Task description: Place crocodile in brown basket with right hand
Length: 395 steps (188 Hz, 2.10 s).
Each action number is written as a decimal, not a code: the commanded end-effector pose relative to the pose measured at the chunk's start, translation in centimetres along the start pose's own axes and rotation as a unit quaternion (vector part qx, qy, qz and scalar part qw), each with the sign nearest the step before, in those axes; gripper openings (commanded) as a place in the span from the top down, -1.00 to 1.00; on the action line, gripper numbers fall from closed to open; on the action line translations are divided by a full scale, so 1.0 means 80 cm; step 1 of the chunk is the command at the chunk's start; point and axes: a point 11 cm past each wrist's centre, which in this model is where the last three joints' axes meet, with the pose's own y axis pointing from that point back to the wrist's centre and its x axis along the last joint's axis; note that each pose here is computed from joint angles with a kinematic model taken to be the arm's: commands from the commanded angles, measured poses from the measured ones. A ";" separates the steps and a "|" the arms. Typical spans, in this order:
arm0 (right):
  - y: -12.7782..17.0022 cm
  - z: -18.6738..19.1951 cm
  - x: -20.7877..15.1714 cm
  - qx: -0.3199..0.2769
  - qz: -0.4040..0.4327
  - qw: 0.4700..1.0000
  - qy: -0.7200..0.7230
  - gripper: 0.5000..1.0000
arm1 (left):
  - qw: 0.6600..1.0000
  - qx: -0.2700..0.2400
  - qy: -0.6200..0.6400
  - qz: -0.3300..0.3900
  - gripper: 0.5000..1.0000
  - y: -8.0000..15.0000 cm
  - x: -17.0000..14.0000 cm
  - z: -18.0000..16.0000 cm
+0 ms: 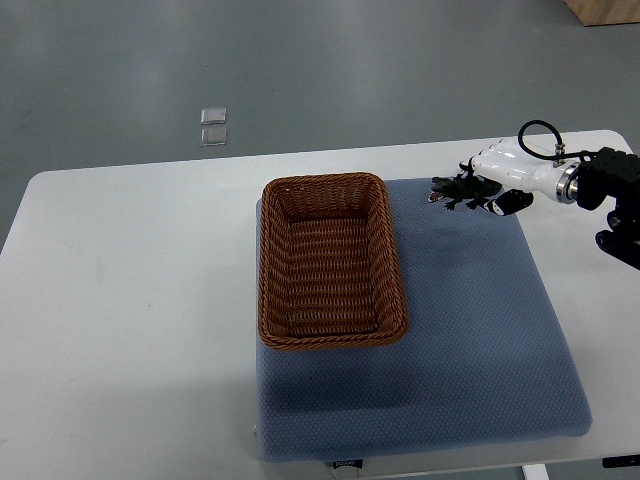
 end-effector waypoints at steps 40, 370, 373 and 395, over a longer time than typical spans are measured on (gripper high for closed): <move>-0.033 -0.063 0.056 0.073 0.069 0.995 0.011 1.00 | 1.000 0.000 0.000 0.000 -1.00 0.000 0.000 0.000; -0.054 -0.114 0.073 0.097 0.126 0.969 -0.191 -0.69 | 1.000 0.000 0.000 0.000 -1.00 0.000 0.000 0.000; -0.052 -0.108 0.076 0.093 0.130 0.965 -0.209 -0.69 | 1.000 0.000 0.000 0.000 -1.00 0.000 0.000 0.000; -0.042 -0.078 0.091 0.079 0.146 0.937 -0.307 -0.69 | 1.000 0.000 0.000 0.000 -1.00 0.000 0.000 0.000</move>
